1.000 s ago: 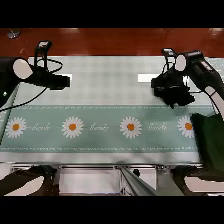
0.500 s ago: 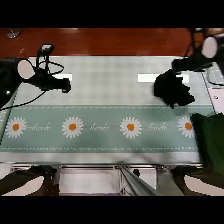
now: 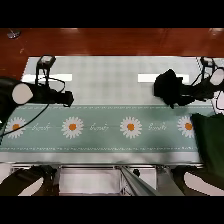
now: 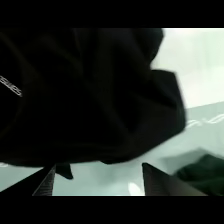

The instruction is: Fold the shirts.

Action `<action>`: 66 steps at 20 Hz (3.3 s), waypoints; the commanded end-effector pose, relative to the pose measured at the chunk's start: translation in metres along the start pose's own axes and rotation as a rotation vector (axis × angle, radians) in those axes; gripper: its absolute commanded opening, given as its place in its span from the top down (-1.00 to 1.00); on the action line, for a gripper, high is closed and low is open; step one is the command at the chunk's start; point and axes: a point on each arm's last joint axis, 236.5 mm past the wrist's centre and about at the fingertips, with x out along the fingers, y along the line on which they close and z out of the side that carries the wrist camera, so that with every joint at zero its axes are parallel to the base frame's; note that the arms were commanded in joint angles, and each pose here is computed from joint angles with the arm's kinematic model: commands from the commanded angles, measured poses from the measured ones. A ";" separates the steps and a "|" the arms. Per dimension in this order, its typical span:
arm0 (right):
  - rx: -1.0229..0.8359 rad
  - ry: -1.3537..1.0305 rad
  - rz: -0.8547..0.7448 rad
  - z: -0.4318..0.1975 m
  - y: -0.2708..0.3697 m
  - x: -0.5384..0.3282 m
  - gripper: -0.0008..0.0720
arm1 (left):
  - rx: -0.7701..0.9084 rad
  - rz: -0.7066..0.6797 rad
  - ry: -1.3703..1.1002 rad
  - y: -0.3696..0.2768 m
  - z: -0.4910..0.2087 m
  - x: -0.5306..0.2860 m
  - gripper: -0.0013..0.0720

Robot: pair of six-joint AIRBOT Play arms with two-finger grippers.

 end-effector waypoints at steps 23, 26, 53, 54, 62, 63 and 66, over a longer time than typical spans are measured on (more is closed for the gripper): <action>-0.150 -0.661 0.334 0.155 0.070 -0.301 0.92 | -0.107 -0.011 -0.160 0.018 -0.034 -0.072 -0.95; -0.241 -0.791 0.373 0.131 0.090 -0.375 0.92 | -0.123 -0.065 -0.160 0.007 -0.058 -0.071 -0.96; -0.442 0.128 0.665 -0.053 0.264 -0.101 -0.73 | -0.191 -0.085 0.010 0.004 -0.079 -0.010 -0.95; -0.375 0.078 0.604 -0.027 0.221 -0.104 -0.73 | -0.209 -0.074 0.023 0.009 -0.080 -0.007 -0.95; 0.135 0.108 0.599 -0.103 0.074 -0.042 -0.72 | -0.432 -0.516 -0.032 -0.061 -0.027 0.038 -0.95; 0.148 0.143 0.634 -0.122 0.086 -0.037 -0.72 | -0.442 -0.545 -0.048 -0.064 -0.020 0.046 -0.95; 0.140 0.228 0.701 -0.161 0.123 -0.026 -0.72 | -0.427 -0.602 -0.077 -0.071 -0.010 0.070 -0.95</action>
